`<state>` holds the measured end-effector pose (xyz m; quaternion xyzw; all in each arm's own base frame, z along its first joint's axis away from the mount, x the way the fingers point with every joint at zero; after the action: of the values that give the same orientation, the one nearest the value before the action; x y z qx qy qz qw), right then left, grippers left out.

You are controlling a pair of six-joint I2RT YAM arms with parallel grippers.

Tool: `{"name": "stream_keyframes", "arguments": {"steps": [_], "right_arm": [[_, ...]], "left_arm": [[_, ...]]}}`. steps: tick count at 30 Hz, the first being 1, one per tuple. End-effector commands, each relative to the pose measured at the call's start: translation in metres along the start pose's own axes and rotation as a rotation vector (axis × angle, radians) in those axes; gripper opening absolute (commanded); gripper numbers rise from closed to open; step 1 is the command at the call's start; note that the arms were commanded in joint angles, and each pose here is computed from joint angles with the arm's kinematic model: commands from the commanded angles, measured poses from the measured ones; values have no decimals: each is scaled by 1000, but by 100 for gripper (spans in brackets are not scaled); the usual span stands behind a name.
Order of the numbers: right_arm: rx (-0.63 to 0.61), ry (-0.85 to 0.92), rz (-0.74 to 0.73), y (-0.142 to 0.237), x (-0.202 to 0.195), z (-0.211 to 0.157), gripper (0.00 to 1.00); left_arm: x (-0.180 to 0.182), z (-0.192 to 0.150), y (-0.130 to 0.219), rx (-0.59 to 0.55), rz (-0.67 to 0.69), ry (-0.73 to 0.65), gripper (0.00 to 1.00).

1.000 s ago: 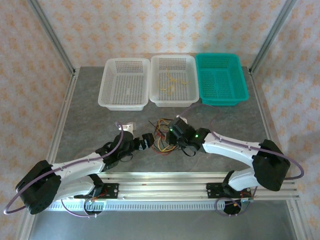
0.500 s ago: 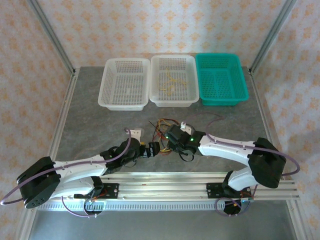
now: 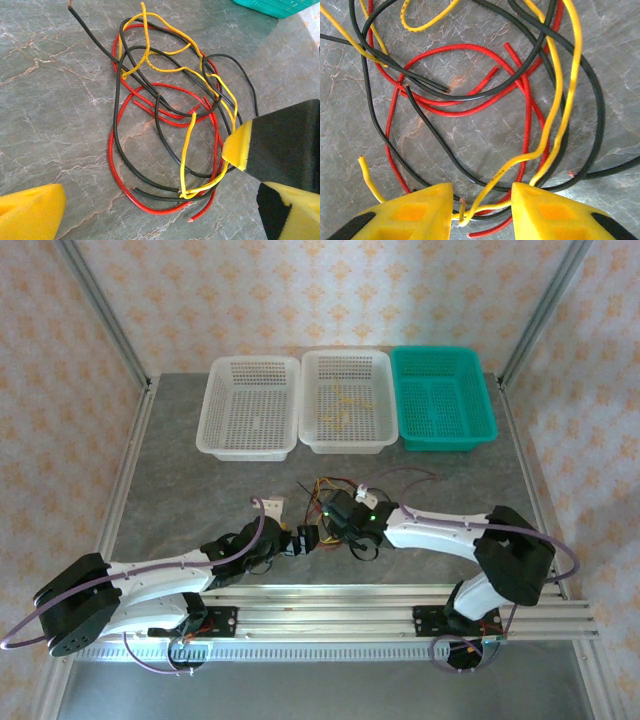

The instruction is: Untangle the cables

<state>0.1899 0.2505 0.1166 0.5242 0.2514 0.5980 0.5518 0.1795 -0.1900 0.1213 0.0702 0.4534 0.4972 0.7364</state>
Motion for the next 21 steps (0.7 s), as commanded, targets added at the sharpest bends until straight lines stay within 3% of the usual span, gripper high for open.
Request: {"name": "stream_keyframes", "arguments": {"steps": [1,10,21], "right_arm": [[-36,-36,19,-2,11,6,36],[-48,-55,-31,-15,6,7,37],[-104,-54,-39,-12,7,15,23]], "left_arm": [[-4,6,3,-30,18,-37,99],[1,10,6,-58,38,-29,99],[2,17,7,-88,45,-9,99]]}}
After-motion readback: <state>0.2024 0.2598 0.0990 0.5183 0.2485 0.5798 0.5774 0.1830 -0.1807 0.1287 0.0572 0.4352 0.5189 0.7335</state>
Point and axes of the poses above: each hand's point on the last joint's axis, 136 mm out from that joint toward the fingers, its own y axis back along the fingers, its own x axis along the line the jaws close on, z = x × y, the point moved 7 cm from there along y, back along the fingers, and after that the axes turned 10 degrees about y, right-handed, at the moved point
